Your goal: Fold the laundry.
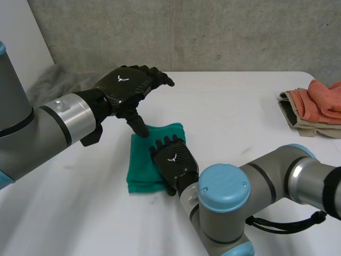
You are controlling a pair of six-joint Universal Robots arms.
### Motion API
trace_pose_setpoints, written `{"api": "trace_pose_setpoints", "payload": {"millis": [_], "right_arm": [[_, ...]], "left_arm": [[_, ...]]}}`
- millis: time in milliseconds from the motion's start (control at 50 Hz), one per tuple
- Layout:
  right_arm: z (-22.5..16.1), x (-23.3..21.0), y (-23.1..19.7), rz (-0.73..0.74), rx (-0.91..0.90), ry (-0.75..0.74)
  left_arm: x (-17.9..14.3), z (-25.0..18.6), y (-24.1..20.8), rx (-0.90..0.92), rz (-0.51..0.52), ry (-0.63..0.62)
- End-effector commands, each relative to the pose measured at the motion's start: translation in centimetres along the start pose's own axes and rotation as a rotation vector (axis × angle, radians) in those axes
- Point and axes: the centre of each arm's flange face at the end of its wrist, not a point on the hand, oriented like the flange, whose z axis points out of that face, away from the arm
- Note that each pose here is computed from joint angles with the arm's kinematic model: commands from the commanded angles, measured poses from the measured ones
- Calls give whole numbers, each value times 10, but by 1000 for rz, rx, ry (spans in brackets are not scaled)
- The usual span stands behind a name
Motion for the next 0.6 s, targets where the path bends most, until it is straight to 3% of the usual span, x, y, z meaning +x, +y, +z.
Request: {"api": "trace_pose_setpoints", "payload": {"millis": [20,400,600], "right_arm": [[14,0,4,-70,16,17],[39,-1,-1,-69,67,26],[48,-8,-2,-68,59,-59]], "left_arm": [[1,0,1,-2,1,-3],[5,0,3,-8,-6,5],[5,0,3,-8,-6,7]]}}
